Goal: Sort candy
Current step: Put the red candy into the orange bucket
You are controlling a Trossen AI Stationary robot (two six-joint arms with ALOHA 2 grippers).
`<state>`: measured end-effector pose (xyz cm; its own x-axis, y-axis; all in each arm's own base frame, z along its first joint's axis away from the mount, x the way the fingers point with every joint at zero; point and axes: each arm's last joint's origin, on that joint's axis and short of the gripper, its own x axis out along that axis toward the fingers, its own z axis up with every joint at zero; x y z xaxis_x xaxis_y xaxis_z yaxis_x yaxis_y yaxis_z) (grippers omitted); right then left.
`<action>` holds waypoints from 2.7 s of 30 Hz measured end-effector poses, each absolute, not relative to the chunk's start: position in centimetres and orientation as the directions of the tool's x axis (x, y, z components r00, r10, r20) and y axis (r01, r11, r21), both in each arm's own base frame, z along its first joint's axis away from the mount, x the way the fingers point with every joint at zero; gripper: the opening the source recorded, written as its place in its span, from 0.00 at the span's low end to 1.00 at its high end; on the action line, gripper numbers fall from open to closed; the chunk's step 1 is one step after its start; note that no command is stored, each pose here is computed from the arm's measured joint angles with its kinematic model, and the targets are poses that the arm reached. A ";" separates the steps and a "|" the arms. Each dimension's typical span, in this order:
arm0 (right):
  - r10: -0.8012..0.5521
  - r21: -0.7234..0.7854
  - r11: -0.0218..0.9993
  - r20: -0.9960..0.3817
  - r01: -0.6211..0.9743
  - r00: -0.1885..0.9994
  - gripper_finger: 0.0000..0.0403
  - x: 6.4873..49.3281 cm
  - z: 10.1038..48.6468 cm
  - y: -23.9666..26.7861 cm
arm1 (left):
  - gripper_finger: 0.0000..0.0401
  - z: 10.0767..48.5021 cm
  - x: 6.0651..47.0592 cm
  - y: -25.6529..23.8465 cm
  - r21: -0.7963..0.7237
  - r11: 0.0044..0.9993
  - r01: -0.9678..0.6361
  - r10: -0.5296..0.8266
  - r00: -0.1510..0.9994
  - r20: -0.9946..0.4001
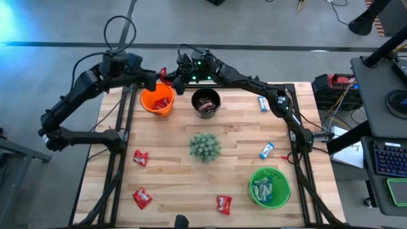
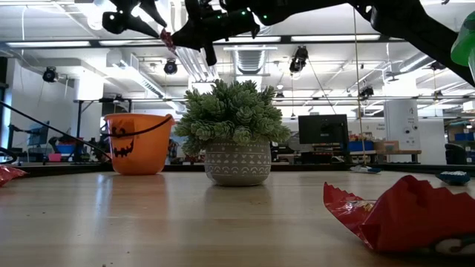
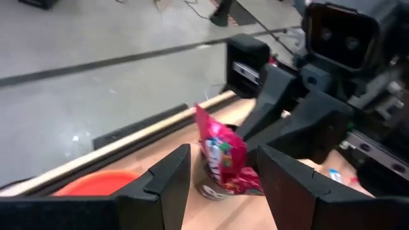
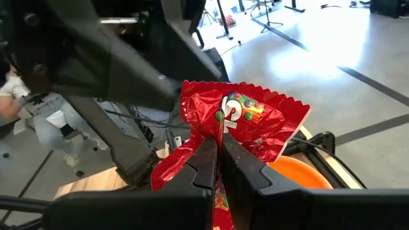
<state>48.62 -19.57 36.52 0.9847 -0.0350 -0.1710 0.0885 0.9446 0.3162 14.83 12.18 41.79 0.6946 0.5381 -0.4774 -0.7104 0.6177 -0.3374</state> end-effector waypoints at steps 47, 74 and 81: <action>-0.027 0.334 0.937 -0.211 0.098 0.977 0.03 48.6 36.0 -19.6 | 0.35 42.2 15.8 13.4 -0.204 0.682 -0.702 0.486 0.644 -0.590; -0.016 0.345 0.935 -0.174 0.077 0.985 0.03 48.7 36.4 -19.4 | 0.03 41.2 16.8 14.3 -0.025 0.787 -0.616 0.465 0.620 -0.632; -0.012 0.377 0.923 -0.163 0.074 0.987 0.03 48.7 36.5 -19.4 | 0.01 40.9 16.3 14.0 0.065 0.806 -0.589 0.470 0.568 -0.676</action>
